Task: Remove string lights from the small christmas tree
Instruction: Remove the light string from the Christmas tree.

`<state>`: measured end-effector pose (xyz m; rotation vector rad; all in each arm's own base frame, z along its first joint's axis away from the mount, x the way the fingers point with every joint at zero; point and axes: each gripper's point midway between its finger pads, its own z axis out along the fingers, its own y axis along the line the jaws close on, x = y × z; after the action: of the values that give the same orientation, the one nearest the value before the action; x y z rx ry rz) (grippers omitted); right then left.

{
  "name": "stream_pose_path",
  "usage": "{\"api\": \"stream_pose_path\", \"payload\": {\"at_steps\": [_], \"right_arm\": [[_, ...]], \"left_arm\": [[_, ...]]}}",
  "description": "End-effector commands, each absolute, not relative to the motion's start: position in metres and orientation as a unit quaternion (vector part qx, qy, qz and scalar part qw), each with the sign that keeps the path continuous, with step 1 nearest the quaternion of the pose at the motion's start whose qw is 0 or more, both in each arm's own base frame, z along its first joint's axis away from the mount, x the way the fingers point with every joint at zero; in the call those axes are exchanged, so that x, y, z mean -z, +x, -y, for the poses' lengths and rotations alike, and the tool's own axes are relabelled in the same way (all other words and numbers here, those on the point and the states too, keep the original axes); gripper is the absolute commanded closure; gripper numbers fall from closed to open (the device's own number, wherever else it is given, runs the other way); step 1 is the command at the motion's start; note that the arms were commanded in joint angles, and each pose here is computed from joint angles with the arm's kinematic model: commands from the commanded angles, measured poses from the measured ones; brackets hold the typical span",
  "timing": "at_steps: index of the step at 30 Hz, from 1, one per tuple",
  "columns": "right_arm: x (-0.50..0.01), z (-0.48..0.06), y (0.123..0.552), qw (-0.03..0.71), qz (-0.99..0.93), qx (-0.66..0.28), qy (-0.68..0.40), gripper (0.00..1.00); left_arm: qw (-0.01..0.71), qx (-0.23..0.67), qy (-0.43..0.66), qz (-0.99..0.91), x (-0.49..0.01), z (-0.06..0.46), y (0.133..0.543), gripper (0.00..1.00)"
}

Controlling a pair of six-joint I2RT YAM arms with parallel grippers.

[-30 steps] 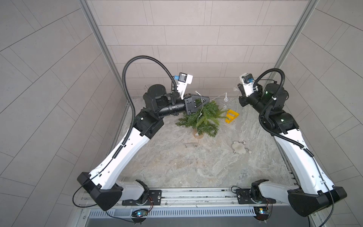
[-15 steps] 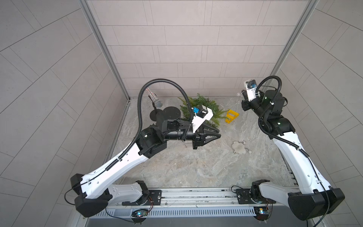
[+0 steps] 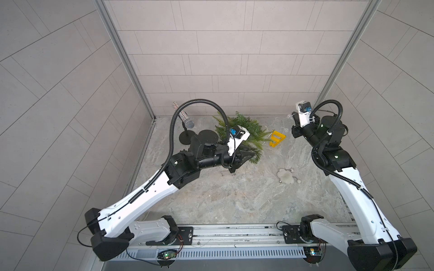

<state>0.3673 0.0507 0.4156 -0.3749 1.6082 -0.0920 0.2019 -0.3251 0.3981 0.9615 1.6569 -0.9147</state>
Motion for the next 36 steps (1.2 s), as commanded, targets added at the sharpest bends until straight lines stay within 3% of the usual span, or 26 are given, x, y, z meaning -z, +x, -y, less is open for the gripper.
{"api": "stream_pose_path", "payload": {"at_steps": [1, 10, 16, 22, 29, 36], "right_arm": [[-0.452, -0.052, 0.357, 0.711, -0.684, 0.031, -0.161, 1.00], [-0.492, -0.069, 0.351, 0.722, -0.667, -0.015, -0.182, 1.00], [-0.482, -0.067, 0.357, 0.712, -0.679, -0.011, -0.179, 1.00], [-0.472, -0.068, 0.363, 0.704, -0.688, -0.014, -0.179, 1.00], [-0.470, -0.069, 0.363, 0.702, -0.689, -0.017, -0.180, 1.00], [-0.468, -0.068, 0.362, 0.698, -0.692, -0.014, -0.182, 1.00]], "left_arm": [[0.493, 0.343, 0.380, -0.704, -0.386, 0.311, 0.214, 0.65], [0.458, 0.299, 0.378, -0.747, -0.334, 0.311, 0.229, 0.60], [0.445, 0.286, 0.357, -0.770, -0.302, 0.318, 0.242, 0.54], [0.424, 0.330, 0.366, -0.760, -0.279, 0.342, 0.241, 0.51], [0.471, 0.373, 0.311, -0.736, -0.267, 0.362, 0.264, 0.50], [0.506, 0.334, 0.301, -0.736, -0.259, 0.360, 0.283, 0.49]]}}
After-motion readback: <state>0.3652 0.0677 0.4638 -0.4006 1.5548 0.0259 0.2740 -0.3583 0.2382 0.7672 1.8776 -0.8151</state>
